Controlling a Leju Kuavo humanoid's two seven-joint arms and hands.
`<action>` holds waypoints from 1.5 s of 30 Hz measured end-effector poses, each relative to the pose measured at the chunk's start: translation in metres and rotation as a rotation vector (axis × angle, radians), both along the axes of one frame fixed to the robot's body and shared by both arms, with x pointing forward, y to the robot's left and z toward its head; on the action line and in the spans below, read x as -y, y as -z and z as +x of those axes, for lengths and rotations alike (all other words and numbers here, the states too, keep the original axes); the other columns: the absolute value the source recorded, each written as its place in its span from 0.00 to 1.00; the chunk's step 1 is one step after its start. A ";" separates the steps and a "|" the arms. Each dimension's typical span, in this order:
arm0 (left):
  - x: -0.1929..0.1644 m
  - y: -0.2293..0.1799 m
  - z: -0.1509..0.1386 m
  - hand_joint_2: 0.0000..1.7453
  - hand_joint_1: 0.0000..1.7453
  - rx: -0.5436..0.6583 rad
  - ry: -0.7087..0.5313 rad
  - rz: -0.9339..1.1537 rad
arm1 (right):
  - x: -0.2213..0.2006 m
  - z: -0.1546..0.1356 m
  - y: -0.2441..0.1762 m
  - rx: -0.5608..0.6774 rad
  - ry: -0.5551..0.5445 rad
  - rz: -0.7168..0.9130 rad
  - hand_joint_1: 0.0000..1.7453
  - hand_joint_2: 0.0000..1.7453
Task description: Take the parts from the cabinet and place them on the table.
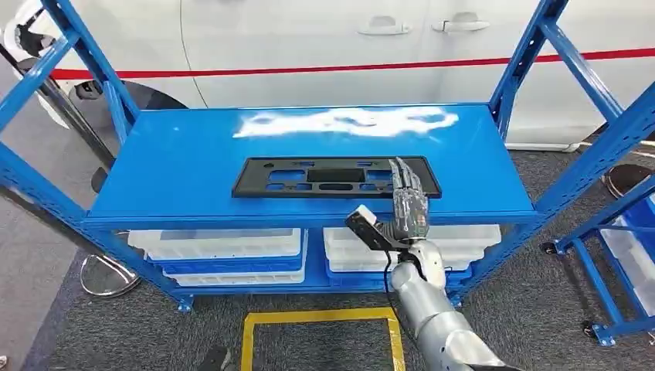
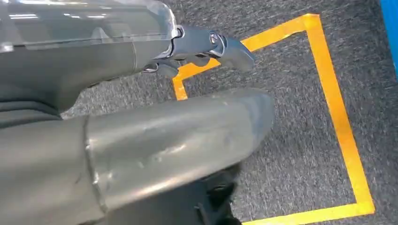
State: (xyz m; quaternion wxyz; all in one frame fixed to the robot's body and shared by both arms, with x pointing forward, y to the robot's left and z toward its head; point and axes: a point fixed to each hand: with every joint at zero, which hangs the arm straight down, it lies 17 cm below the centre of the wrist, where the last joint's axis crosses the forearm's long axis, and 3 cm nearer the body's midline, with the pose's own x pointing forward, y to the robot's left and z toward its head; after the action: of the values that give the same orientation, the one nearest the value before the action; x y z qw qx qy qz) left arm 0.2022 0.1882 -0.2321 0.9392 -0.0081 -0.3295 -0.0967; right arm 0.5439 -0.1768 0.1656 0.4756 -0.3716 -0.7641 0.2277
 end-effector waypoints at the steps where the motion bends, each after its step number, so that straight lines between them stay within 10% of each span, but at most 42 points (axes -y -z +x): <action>1: 0.000 0.000 -0.001 0.00 0.00 -0.001 0.001 0.000 | -0.003 -0.003 -0.002 0.018 -0.015 -0.006 0.00 1.00; 22: 0.010 -0.005 0.011 0.00 0.00 0.017 0.049 0.008 | -0.003 -0.050 -0.077 0.308 0.023 -0.334 0.00 1.00; 45: 0.005 -0.007 0.017 0.00 0.00 0.040 0.019 0.030 | 0.013 -0.060 -0.091 0.350 0.061 -0.263 0.00 1.00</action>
State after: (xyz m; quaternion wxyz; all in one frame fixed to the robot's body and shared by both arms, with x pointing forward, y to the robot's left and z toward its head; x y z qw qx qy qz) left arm 0.2188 0.1827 -0.2253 0.9314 0.0047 -0.3467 -0.1106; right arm 0.4837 -0.1897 0.2566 0.2898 -0.4871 -0.7873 0.2428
